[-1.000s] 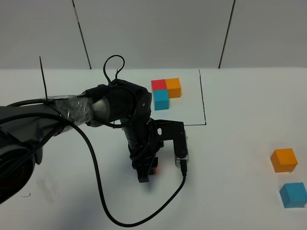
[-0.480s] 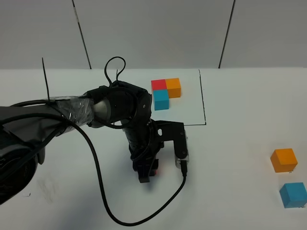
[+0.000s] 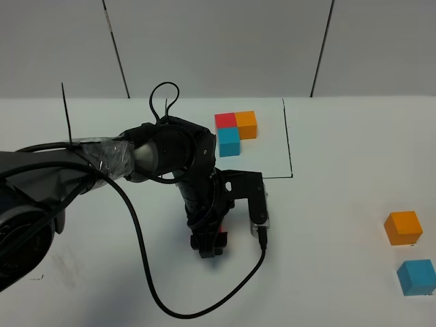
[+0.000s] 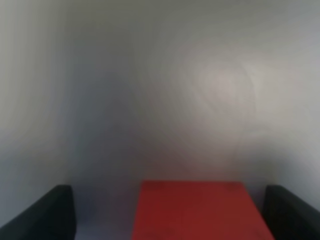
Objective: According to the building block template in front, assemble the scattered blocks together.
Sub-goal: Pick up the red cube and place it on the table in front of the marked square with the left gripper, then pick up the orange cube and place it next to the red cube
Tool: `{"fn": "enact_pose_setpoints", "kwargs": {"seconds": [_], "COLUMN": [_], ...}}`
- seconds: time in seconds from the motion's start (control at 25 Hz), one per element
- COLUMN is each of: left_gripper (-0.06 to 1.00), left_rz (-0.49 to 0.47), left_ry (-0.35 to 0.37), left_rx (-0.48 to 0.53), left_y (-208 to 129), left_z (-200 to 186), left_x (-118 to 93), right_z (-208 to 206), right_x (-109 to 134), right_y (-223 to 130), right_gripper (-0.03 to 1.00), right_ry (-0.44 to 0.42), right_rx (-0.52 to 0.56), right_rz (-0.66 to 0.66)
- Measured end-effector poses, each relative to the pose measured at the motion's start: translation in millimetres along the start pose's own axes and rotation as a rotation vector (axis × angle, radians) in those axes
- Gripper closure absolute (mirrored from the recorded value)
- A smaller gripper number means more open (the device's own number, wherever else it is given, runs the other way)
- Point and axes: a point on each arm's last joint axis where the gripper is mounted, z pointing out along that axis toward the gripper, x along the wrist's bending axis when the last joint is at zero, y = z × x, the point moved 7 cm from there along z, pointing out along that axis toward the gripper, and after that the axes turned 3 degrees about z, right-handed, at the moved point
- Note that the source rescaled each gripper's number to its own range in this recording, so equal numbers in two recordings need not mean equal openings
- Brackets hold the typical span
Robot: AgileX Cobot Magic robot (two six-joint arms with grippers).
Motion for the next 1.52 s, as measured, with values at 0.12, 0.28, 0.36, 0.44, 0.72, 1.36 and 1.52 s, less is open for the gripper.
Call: {"fn": "enact_pose_setpoints", "kwargs": {"seconds": [0.12, 0.28, 0.36, 0.44, 0.72, 1.36, 1.52], "left_gripper": [0.12, 0.12, 0.12, 0.12, 0.12, 0.12, 0.11], "left_rz": [0.000, 0.006, 0.008, 0.008, -0.082, -0.938, -1.152], "left_ry": [0.001, 0.017, 0.027, 0.034, 0.045, 0.372, 0.435], "left_rx": [0.000, -0.007, -0.015, -0.011, 0.115, 0.233, 0.190], "left_y": [0.1, 1.3, 2.7, 2.3, -19.5, -128.8, -164.4], "left_z": [-0.4, -11.6, -24.9, -41.0, -98.9, -204.9, -230.3], "left_x": [0.1, 1.7, 1.8, 0.4, -12.5, 13.5, 17.6], "right_z": [0.0, 0.0, 0.0, 0.0, 0.0, 0.0, 0.0], "right_x": [0.0, 0.0, 0.0, 0.0, 0.0, 0.0, 0.0], "right_y": [0.0, 0.0, 0.0, 0.0, 0.0, 0.0, 0.0], "right_gripper": [0.29, 0.29, 0.29, 0.29, 0.29, 0.29, 0.29], "right_ry": [0.000, 0.000, 0.000, 0.000, 0.000, 0.000, 0.000], "right_rx": [0.000, 0.000, 0.000, 0.000, 0.000, 0.000, 0.000], "right_rz": [0.000, 0.000, 0.000, 0.000, 0.000, 0.000, 0.000]}}
